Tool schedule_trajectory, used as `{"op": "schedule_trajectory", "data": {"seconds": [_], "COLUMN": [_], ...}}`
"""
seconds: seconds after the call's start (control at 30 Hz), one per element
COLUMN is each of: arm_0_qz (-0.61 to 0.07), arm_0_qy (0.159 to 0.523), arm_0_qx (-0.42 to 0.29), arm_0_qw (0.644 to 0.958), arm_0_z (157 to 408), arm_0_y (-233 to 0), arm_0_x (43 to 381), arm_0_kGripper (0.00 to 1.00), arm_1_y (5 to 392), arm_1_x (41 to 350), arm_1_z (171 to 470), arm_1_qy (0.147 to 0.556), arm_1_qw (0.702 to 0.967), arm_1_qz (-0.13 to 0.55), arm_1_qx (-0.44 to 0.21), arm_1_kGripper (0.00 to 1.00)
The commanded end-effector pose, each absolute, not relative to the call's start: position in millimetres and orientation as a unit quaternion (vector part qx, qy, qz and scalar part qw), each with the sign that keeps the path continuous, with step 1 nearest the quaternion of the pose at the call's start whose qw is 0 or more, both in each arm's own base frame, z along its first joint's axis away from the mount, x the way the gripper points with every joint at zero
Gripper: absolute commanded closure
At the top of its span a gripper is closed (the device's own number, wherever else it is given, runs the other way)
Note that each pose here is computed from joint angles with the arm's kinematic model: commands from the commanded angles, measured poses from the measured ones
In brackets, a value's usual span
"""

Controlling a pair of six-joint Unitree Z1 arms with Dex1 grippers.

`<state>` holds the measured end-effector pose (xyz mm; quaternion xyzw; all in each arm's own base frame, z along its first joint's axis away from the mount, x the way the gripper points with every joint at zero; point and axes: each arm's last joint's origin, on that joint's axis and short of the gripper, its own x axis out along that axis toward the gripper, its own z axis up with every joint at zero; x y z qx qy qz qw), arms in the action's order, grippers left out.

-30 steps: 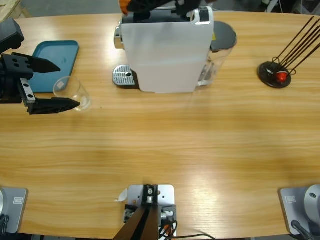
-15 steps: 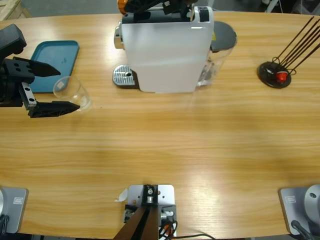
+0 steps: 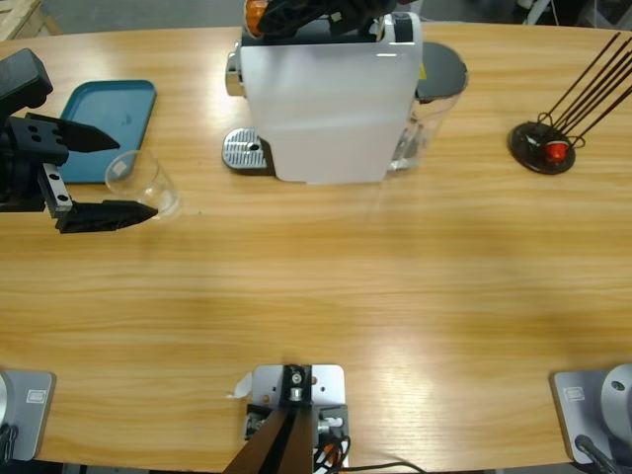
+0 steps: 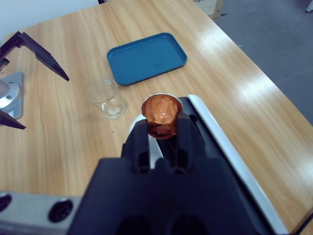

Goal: Pour coffee

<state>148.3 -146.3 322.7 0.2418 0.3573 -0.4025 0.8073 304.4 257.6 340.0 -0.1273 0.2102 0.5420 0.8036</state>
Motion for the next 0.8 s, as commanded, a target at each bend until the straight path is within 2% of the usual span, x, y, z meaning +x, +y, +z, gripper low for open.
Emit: {"op": "schedule_trajectory", "data": {"seconds": [0.03, 0.5, 0.53, 0.63, 0.67, 0.7, 0.8], "arm_0_qz": [-0.403, -0.403, -0.403, -0.403, -0.403, -0.403, -0.403], "arm_0_qy": [0.372, 0.372, 0.372, 0.372, 0.372, 0.372, 0.373], "arm_0_qx": [0.243, 0.243, 0.243, 0.243, 0.243, 0.243, 0.244], "arm_0_qw": [0.800, 0.800, 0.800, 0.800, 0.800, 0.800, 0.799], "arm_0_z": [312.5, 312.6, 312.6, 312.6, 312.6, 312.6, 312.1], "arm_0_y": [-143.2, -143.8, -143.8, -143.8, -143.8, -143.8, -143.7], "arm_0_x": [143.3, 144.0, 144.0, 144.0, 144.0, 144.0, 143.9], "arm_0_kGripper": [0.000, 0.000, 0.000, 0.000, 0.000, 0.000, 0.000], "arm_1_y": [256.6, 255.0, 255.0, 254.9, 254.6, 253.8, 252.3], "arm_1_x": [305.8, 305.8, 306.4, 306.7, 306.7, 306.9, 304.7], "arm_1_z": [321.1, 313.3, 312.2, 311.7, 312.4, 313.9, 320.5], "arm_1_qy": [0.238, 0.254, 0.256, 0.259, 0.259, 0.258, 0.250], "arm_1_qw": [0.801, 0.800, 0.800, 0.802, 0.803, 0.807, 0.824], "arm_1_qz": [0.530, 0.520, 0.519, 0.515, 0.513, 0.506, 0.480], "arm_1_qx": [-0.143, -0.159, -0.159, -0.157, -0.157, -0.159, -0.170], "arm_1_kGripper": [1.000, 0.998, 0.894, 0.233, 0.076, 0.008, 0.000]}}
